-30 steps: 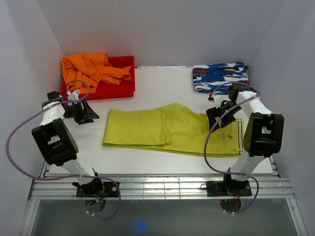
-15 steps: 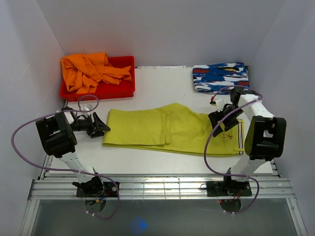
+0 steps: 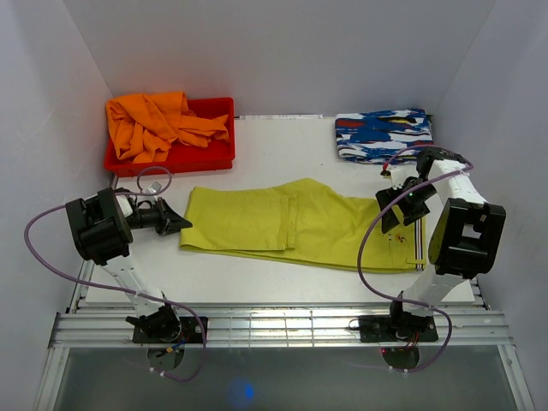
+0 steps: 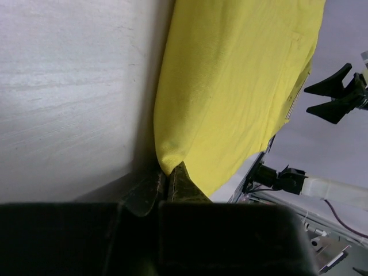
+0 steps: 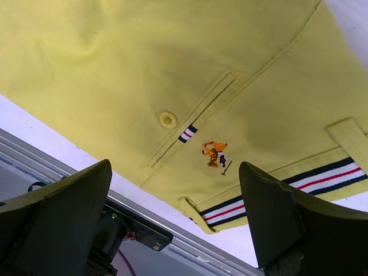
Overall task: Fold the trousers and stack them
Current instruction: Fold the trousers
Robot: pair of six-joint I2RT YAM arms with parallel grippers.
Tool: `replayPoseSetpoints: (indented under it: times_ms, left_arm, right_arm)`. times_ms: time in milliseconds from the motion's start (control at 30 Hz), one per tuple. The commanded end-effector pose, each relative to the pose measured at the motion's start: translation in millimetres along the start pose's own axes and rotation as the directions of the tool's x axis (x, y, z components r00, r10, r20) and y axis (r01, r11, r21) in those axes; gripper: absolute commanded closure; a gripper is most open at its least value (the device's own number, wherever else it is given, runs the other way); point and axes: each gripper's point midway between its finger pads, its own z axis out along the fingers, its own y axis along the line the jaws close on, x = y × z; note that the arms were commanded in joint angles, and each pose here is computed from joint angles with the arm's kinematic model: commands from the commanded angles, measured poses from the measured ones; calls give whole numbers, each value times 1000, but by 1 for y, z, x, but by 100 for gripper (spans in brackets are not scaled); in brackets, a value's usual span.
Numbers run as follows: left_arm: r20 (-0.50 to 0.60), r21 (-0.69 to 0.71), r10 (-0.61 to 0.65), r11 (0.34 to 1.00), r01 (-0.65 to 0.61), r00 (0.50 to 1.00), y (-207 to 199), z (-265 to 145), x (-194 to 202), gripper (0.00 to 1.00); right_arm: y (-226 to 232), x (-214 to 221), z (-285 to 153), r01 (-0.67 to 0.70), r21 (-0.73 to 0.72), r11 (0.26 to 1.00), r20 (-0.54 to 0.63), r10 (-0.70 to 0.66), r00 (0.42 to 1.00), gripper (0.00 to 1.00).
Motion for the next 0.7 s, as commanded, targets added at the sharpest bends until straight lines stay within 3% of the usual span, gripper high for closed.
replayPoseSetpoints:
  times_ms: [0,133,300,433,667]
  left_arm:
    - [39,-22,85,996,-84,996,-3,-5,-16,100]
    - [111,-67,105,993,-98,988,-13,-41,-31,100]
    - [163,-95,129,989,-114,978,-32,-89,-47,100]
    - [217,-140,225,970,-197,950,-58,-123,-64,100]
    - [246,-130,342,939,-319,907,-118,-143,-69,100]
  right_arm:
    - [-5,1,-12,-59,-25,998,-3,59,998,3]
    - [-13,-4,-20,-173,-101,980,35,177,984,3]
    - [-15,-13,-21,-177,-107,978,73,185,980,3]
    - [-15,-18,-15,-190,-124,974,88,202,975,3]
    - [10,-32,15,-224,-351,909,126,283,951,10]
